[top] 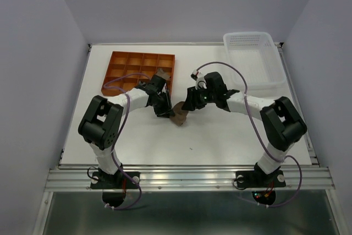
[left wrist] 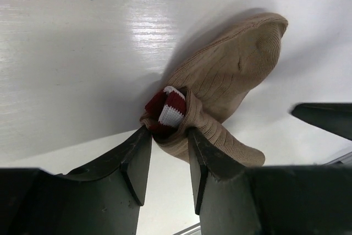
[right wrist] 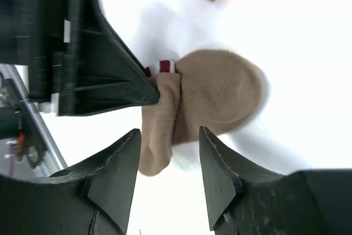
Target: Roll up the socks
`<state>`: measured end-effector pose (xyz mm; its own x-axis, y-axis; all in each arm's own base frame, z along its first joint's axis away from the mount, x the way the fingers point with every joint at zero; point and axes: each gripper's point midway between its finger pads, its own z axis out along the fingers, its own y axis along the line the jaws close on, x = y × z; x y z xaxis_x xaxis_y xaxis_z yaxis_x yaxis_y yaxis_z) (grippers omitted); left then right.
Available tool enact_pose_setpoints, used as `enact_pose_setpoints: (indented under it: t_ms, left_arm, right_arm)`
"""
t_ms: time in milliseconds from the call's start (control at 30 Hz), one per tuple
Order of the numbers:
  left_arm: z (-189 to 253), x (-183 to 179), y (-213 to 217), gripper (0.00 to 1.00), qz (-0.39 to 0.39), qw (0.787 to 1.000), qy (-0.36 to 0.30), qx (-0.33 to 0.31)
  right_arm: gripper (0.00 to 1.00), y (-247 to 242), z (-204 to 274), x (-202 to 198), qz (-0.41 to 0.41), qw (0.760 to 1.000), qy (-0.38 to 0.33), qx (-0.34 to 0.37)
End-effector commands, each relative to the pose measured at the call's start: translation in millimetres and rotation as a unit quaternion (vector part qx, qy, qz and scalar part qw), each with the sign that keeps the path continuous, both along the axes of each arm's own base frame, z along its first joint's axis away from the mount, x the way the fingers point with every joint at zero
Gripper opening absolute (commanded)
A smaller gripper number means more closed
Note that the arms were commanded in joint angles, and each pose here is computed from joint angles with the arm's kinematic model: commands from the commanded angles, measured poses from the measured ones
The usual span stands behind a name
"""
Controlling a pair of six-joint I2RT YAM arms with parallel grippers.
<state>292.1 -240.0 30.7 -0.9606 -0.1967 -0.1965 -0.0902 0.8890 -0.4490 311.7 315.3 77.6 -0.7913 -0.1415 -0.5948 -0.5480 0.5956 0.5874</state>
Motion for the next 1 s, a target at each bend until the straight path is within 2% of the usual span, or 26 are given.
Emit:
enact_pose_setpoints:
  t_ms: [0, 100, 233, 667, 900, 967]
  left_arm:
    - [3.2, 3.5, -0.2, 0.43, -0.001, 1.0, -0.003, 0.016]
    - [2.5, 3.2, -2.8, 0.43, -0.003, 1.0, 0.0, 0.016]
    - [2.0, 2.8, -4.4, 0.43, -0.003, 1.0, 0.003, 0.017]
    - [3.5, 3.9, -6.7, 0.43, -0.004, 1.0, 0.004, 0.015]
    - [9.3, 5.2, -12.0, 0.43, -0.01, 1.0, 0.002, 0.002]
    - [11.8, 4.6, -16.0, 0.43, -0.016, 1.0, 0.003, -0.009]
  right_arm:
    - [0.52, -10.9, 22.9, 6.5, 0.006, 0.993, -0.111, -0.045]
    - [0.53, 0.1, 33.3, -7.9, 0.036, 0.982, -0.169, -0.07]
    - [0.55, 17.7, 34.9, -21.5, 0.059, 0.97, -0.213, -0.102]
    - [0.54, 37.1, -16.8, -26.8, 0.072, 0.963, -0.197, -0.171]
    - [0.54, 33.1, -38.6, -29.8, 0.078, 0.948, -0.216, -0.222]
    - [0.54, 27.3, -41.9, -24.8, 0.063, 0.936, -0.236, -0.254]
